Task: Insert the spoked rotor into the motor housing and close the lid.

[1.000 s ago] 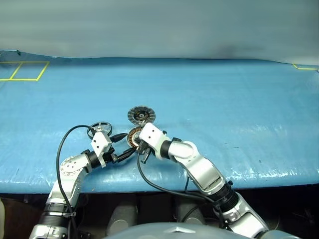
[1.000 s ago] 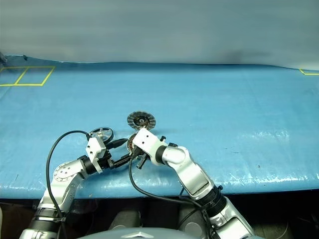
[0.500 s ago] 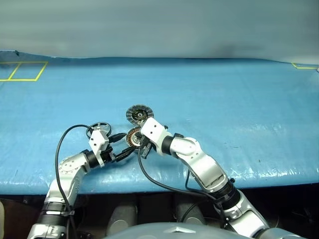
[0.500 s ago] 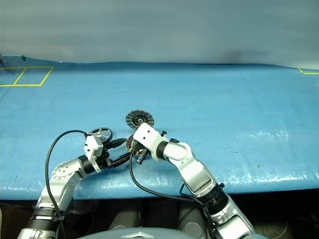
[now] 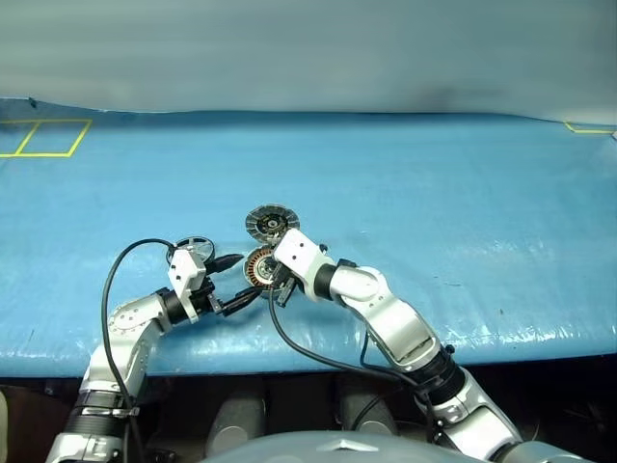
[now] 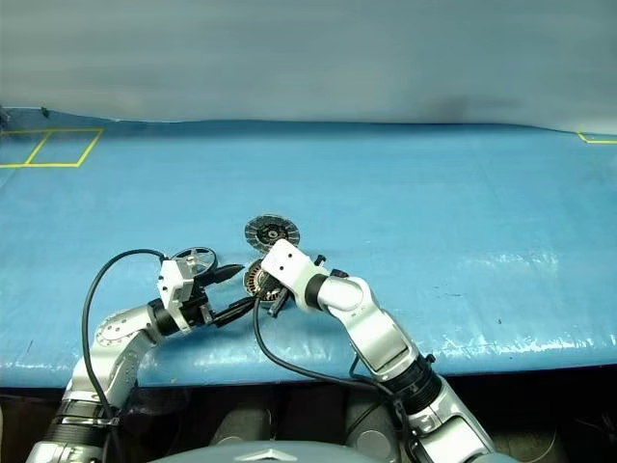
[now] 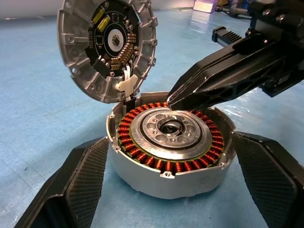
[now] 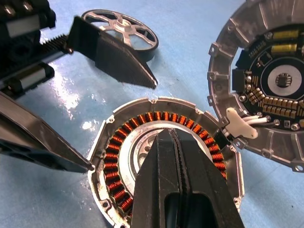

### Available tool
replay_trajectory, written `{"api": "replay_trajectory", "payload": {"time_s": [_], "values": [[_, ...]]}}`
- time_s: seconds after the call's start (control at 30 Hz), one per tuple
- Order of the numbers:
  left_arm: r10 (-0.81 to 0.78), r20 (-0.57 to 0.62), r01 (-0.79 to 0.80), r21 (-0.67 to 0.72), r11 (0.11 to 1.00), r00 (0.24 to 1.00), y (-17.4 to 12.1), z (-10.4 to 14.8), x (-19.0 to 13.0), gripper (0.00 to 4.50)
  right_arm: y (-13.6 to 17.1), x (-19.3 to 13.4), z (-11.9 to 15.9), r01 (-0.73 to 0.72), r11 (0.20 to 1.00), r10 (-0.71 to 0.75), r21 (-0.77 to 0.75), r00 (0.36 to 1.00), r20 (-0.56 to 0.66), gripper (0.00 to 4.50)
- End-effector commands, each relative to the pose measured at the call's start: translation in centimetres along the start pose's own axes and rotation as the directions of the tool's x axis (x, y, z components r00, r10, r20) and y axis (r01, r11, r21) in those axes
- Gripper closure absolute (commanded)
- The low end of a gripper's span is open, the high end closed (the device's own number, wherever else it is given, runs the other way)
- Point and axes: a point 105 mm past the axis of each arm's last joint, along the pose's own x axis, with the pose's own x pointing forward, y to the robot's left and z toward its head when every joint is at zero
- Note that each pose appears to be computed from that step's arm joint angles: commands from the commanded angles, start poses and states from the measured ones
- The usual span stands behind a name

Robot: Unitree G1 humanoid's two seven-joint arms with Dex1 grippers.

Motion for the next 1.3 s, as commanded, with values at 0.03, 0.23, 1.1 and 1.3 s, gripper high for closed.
{"api": "replay_trajectory", "payload": {"time_s": [0.03,0.23,1.1,1.3], "values": [[-0.027,0.033,0.026,0.021,0.999,0.999,-0.3,1.5,-0.6,0.03,-0.6,-0.1,0.8,0.023,0.999,-0.022,-0.032,0.999,0.033,4.5],[-0.024,0.014,0.023,0.042,0.999,1.0,-0.2,1.4,-1.0,0.03,-0.9,0.0,0.7,0.036,0.999,-0.035,-0.041,0.999,0.031,4.5],[0.016,-0.002,-0.016,0.069,0.997,1.0,0.0,0.9,-0.9,0.03,1.0,0.3,0.8,-0.019,1.0,0.02,-0.02,0.999,0.038,4.5],[0.025,-0.009,-0.024,0.075,0.997,1.0,0.1,0.8,-0.9,0.03,1.0,0.3,0.2,-0.012,1.0,0.012,-0.003,1.0,0.024,4.5]]}}
